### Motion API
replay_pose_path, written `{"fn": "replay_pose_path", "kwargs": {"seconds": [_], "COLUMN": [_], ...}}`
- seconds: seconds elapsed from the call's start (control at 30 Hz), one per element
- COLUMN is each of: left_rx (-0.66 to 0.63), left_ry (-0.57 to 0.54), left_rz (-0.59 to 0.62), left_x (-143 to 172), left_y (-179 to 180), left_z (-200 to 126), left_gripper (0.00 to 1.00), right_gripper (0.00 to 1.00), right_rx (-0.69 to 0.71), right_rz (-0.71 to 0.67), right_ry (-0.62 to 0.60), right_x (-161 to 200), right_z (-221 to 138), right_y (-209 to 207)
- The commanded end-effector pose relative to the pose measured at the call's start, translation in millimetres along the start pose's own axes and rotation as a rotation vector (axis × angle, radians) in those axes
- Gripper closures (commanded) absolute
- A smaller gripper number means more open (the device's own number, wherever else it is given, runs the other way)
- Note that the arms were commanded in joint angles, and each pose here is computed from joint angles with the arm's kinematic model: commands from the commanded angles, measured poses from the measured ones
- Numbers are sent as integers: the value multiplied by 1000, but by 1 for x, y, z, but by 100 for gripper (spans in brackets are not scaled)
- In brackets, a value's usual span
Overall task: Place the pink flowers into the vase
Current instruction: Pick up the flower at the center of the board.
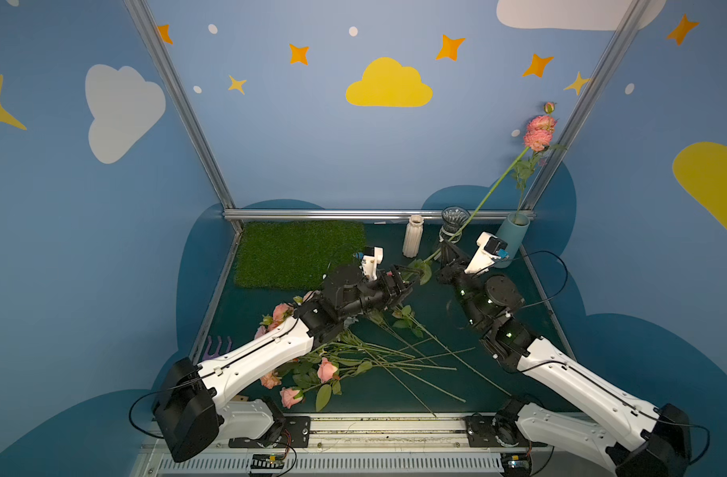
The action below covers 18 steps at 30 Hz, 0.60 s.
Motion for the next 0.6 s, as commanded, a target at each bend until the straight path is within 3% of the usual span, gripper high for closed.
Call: {"fn": "replay_pose_path", "kwargs": {"seconds": [0.0, 0.1, 0.23, 0.4, 0.57], "left_rx": [-5, -185, -336, -365, -260], "left_ry": [-33, -97, -132, -98, -20], "left_rz": [196, 369, 537, 686, 647], "left_x": [-11, -22, -35, -48, -64], "left_y": [-51, -55, -57, -58, -42], "left_z": [-28, -48, -64, -66, -63], "left_gripper": [17, 17, 17, 17, 25], "right_gripper": [100, 100, 100, 100, 100], "right_rx": [-141, -184, -231, -252, -349], "right_rz": [-131, -170, -97, 52, 221], "right_ry": [31, 136, 302, 574, 746], "right_x": [-9, -1, 4, 20, 28], "right_z": [4, 7, 10, 21, 24], "right_y": [28, 30, 33, 29, 23]}}
Point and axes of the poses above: each gripper's point midway between its finger pads, its own z axis out along the fingers, its own y axis along the line the jaws close on, x = y × z, the point moved 4 cm from there along -z, back along the fingers, and after that the axes turned 1 degree about z, right-handed, at the moved point
